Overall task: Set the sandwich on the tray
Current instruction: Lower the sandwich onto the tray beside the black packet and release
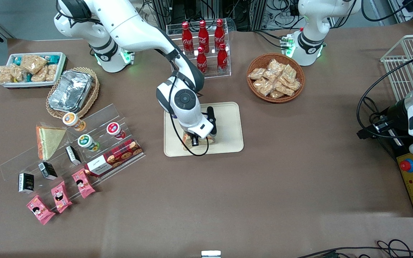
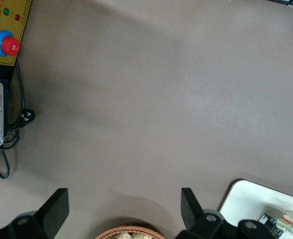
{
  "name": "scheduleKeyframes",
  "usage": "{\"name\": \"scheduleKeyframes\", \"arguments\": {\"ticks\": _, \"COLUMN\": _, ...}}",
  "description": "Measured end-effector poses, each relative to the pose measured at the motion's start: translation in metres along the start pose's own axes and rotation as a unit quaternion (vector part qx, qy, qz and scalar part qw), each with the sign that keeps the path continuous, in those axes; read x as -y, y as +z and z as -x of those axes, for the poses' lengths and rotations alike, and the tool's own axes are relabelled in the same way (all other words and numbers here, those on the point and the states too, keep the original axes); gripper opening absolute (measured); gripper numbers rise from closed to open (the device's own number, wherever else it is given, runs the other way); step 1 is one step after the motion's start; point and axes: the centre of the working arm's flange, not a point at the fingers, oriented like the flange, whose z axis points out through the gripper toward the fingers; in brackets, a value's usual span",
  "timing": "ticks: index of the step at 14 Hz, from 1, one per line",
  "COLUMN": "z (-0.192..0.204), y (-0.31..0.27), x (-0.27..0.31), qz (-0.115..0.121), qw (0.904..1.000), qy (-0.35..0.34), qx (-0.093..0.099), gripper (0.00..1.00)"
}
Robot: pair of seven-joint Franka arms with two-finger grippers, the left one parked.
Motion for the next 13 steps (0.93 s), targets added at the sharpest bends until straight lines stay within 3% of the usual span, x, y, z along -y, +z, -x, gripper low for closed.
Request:
{"name": "scheduleKeyframes", "arguments": {"ticks": 2, "z": 0.000, "y": 0.011, "x": 0.001, "qz": -0.004, "qw": 0.9996, "qy": 0.026, "qx": 0.005, "gripper": 0.22}}
{"name": "scheduleKeyframes", "arguments": {"ticks": 6, "z": 0.001, "y": 0.034, "x": -0.003, "qz": 0.013, "qw": 0.9980, "qy": 0.062, "qx": -0.003, "gripper": 0.20}}
{"name": "scheduleKeyframes", "arguments": {"ticks": 8, "z": 0.001, "y": 0.031, "x": -0.006, "qz": 0.017, "qw": 0.9977, "qy": 0.066, "qx": -0.005, "gripper": 0.35}}
{"name": "scheduleKeyframes", "arguments": {"ticks": 13, "z": 0.023, "y": 0.010, "x": -0.026, "qz": 0.024, "qw": 0.9960, "qy": 0.086, "qx": 0.002, "gripper": 0.85}}
